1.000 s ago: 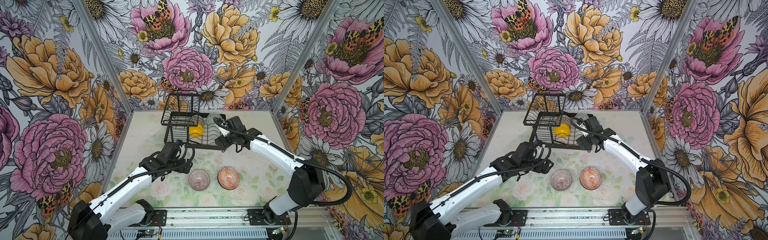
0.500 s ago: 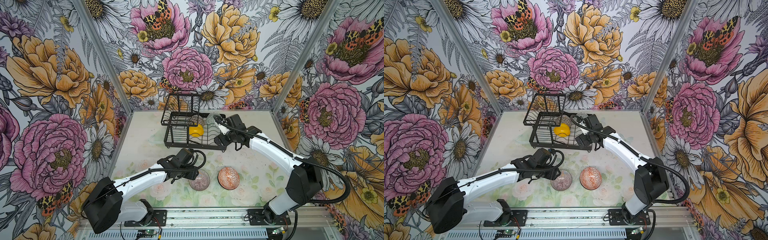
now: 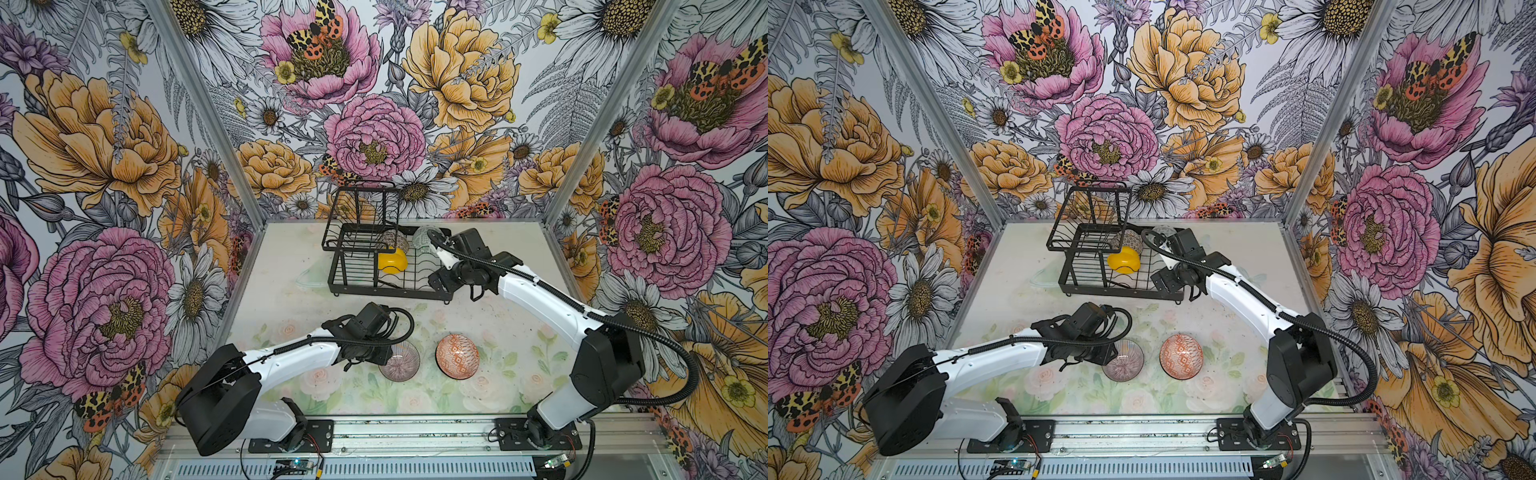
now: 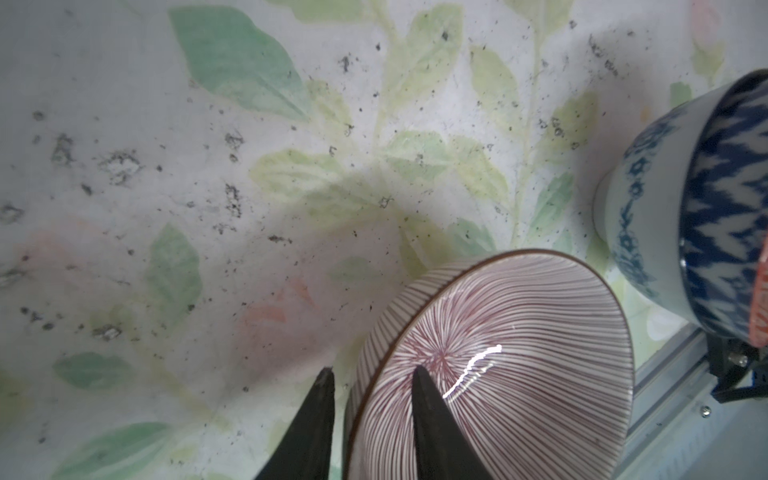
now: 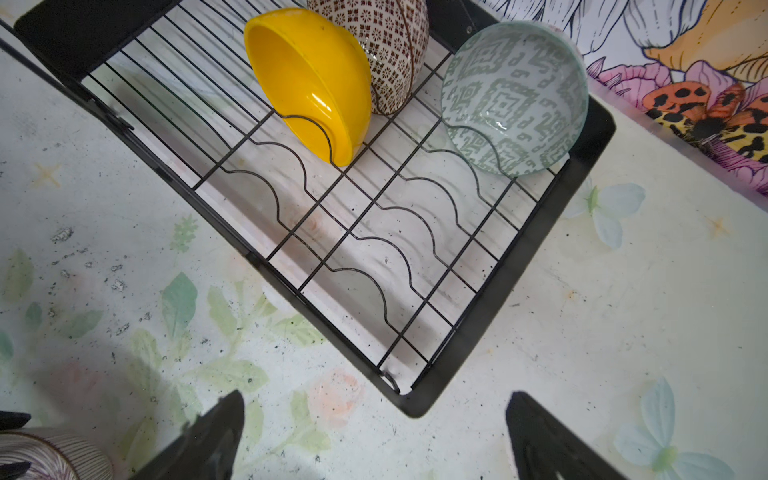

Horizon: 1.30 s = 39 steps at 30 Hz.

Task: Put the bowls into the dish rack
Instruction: 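Lower the left gripper onto the pink-striped bowl rim and close it, then lift the pink-striped bowl toward the rack with the left gripper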

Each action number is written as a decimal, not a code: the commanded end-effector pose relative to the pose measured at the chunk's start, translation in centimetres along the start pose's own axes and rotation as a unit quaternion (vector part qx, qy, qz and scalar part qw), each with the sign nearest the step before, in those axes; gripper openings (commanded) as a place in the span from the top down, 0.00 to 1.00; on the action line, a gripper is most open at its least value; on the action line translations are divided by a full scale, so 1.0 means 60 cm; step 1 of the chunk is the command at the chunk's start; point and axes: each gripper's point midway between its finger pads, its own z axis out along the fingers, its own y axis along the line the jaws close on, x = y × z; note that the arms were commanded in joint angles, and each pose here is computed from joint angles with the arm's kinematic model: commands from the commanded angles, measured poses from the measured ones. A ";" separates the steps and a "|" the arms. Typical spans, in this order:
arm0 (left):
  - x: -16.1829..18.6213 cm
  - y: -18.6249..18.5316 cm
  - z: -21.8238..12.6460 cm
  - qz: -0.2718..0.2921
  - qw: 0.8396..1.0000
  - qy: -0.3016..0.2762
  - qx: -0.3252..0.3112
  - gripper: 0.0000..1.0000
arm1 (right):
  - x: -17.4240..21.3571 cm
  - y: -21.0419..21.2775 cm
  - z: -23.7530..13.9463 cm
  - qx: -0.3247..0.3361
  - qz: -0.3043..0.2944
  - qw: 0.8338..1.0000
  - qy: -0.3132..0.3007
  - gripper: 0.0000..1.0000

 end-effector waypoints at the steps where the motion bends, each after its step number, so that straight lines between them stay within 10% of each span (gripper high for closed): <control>1: 0.002 -0.006 0.004 0.000 1.000 -0.001 0.008 0.73 | -0.007 -0.002 0.005 -0.005 0.015 1.000 -0.002 0.00; 14: -0.014 0.002 -0.007 -0.001 1.000 -0.019 -0.004 1.00 | -0.006 -0.010 -0.002 -0.005 0.023 1.000 -0.006 0.01; 39: -0.095 -0.032 -0.086 0.029 0.994 -0.102 0.018 1.00 | -0.013 -0.009 -0.050 -0.013 0.050 0.998 -0.039 0.01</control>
